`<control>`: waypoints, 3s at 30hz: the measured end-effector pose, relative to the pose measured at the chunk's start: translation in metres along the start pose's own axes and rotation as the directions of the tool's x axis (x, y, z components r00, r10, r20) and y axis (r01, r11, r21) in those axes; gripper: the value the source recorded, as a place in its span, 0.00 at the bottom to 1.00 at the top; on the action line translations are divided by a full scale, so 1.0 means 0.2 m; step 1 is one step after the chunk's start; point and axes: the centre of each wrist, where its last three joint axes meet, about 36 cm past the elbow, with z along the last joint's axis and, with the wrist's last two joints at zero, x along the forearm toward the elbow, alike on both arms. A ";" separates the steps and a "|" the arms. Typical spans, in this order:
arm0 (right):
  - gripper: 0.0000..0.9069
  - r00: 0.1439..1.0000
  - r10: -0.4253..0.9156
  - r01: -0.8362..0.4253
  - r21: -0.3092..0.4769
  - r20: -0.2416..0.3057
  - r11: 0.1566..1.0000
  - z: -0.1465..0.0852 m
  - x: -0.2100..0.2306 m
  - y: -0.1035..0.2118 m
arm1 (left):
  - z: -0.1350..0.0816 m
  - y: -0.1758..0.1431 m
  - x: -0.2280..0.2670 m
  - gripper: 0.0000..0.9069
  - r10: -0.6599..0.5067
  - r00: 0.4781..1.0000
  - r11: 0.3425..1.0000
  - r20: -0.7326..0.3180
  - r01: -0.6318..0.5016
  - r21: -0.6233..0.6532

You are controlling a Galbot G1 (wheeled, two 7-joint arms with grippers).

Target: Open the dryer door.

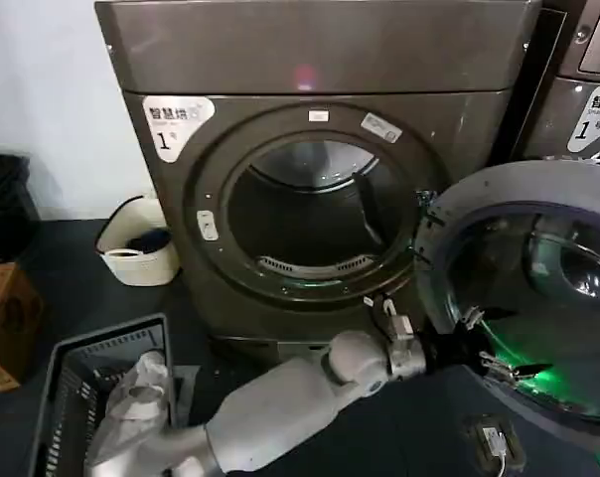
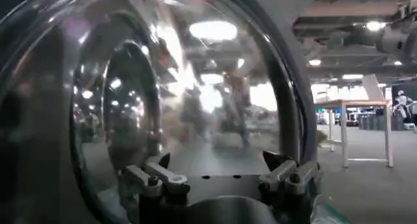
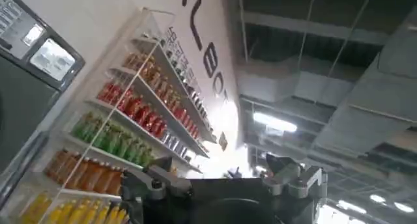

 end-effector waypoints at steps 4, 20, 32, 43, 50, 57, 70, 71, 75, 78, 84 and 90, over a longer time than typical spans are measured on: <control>1.00 1.000 0.003 -0.003 0.002 0.002 1.000 0.00 0.00 -0.01 | 0.01 0.01 -0.02 1.00 -0.007 1.000 1.000 0.003 0.007 0.006; 1.00 1.000 0.023 -0.023 0.015 0.010 1.000 0.00 0.00 -0.06 | 0.04 0.01 -0.11 1.00 -0.017 1.000 1.000 -0.002 0.017 -0.004; 1.00 1.000 0.028 -0.028 0.020 0.014 0.999 0.00 0.00 -0.07 | 0.05 0.02 -0.20 1.00 -0.024 1.000 1.000 0.014 0.024 -0.004; 1.00 0.999 0.028 -0.028 0.021 0.024 0.999 -0.02 0.00 -0.08 | 0.06 0.10 -0.18 1.00 -0.067 0.998 0.998 0.004 0.067 -0.011; 1.00 0.999 0.027 -0.028 0.021 0.026 0.999 -0.02 0.00 -0.08 | 0.08 0.13 -0.16 1.00 -0.097 0.995 0.995 -0.006 0.096 -0.019; 1.00 1.000 0.022 -0.022 0.016 0.023 1.000 -0.03 0.00 -0.06 | 0.09 0.16 -0.15 1.00 -0.111 0.993 0.993 -0.031 0.110 -0.039; 1.00 0.999 0.022 -0.022 0.015 0.025 1.000 -0.03 -0.01 -0.06 | 0.12 0.19 -0.13 1.00 -0.143 0.988 0.988 -0.053 0.139 -0.072; 1.00 0.999 0.022 -0.022 0.015 0.025 1.000 -0.03 -0.01 -0.06 | 0.12 0.19 -0.13 1.00 -0.144 0.988 0.988 -0.053 0.140 -0.073; 1.00 0.999 0.022 -0.022 0.015 0.026 1.000 -0.03 -0.01 -0.06 | 0.12 0.19 -0.13 1.00 -0.146 0.988 0.987 -0.052 0.141 -0.074; 1.00 0.999 0.022 -0.022 0.016 0.026 1.000 -0.03 -0.01 -0.06 | 0.12 0.19 -0.13 1.00 -0.147 0.988 0.987 -0.050 0.143 -0.075; 1.00 0.999 0.023 -0.024 0.018 0.030 1.000 -0.04 -0.01 -0.07 | 0.08 0.18 -0.15 1.00 -0.124 0.992 0.991 -0.011 0.123 -0.055; 1.00 0.999 0.024 -0.025 0.018 0.032 1.000 -0.04 -0.01 -0.07 | 0.05 0.14 -0.17 1.00 -0.094 0.995 0.994 0.031 0.095 -0.061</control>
